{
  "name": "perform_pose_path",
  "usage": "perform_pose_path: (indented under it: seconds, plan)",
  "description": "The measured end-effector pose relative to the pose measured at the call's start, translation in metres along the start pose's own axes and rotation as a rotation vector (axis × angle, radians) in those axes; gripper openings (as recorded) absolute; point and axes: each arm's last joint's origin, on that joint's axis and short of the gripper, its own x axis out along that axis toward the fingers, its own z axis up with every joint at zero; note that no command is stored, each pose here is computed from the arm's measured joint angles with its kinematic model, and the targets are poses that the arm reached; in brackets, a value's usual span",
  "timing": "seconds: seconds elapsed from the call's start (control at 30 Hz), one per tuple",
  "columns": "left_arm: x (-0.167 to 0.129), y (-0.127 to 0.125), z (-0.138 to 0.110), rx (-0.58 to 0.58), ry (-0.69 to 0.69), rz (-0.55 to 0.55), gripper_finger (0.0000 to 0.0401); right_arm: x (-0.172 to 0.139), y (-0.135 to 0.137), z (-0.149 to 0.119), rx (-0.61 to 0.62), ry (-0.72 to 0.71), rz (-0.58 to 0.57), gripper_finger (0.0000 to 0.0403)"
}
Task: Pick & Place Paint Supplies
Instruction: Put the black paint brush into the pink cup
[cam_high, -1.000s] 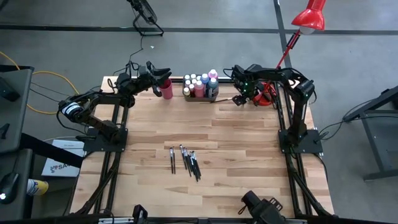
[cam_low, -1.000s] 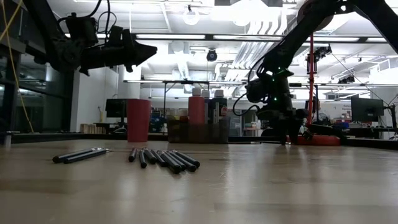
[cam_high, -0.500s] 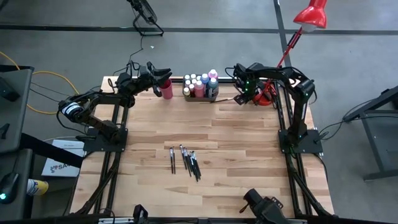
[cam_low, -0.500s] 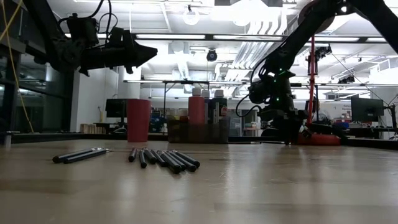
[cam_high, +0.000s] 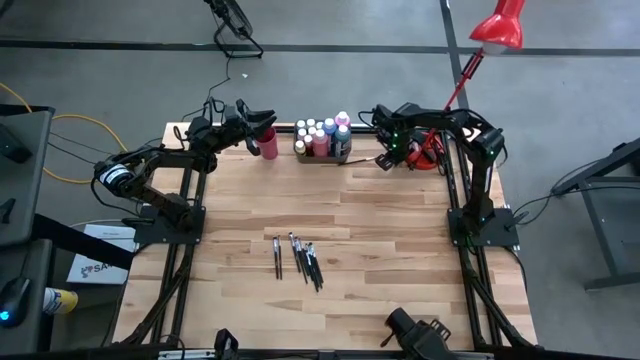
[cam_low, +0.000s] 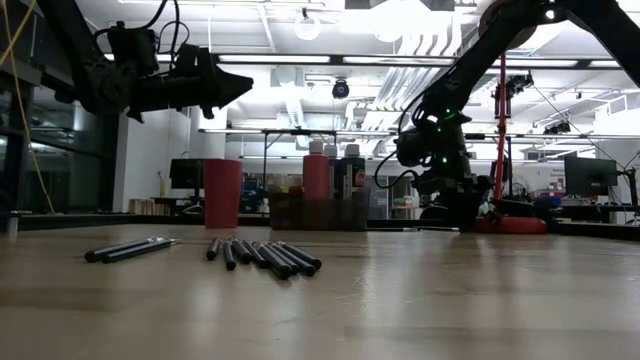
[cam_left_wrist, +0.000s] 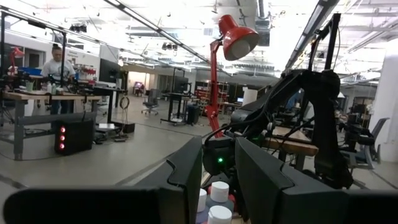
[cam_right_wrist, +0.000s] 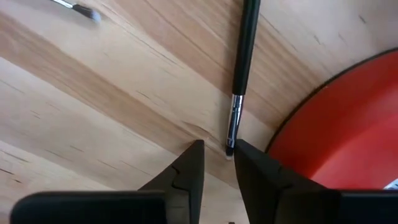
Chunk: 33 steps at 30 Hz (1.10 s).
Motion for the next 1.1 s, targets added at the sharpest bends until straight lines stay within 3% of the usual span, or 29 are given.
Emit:
perform_pose_path:
  seconds: [0.53,0.83,1.1]
  plan:
    - [0.000,0.000,0.000,-0.003,0.000,0.000,0.0096,0.000,0.009,0.000,0.043,-0.005,0.001,0.0008]
    - [0.000,-0.001,0.000,-0.051,0.007,-0.020,0.0096,-0.008,0.016,-0.005,0.044,-0.012,-0.026,0.0003]
    - [0.000,-0.001,0.000,-0.052,0.010,-0.031,0.0096,-0.039,0.015,-0.024,0.062,-0.040,-0.098,0.0003]
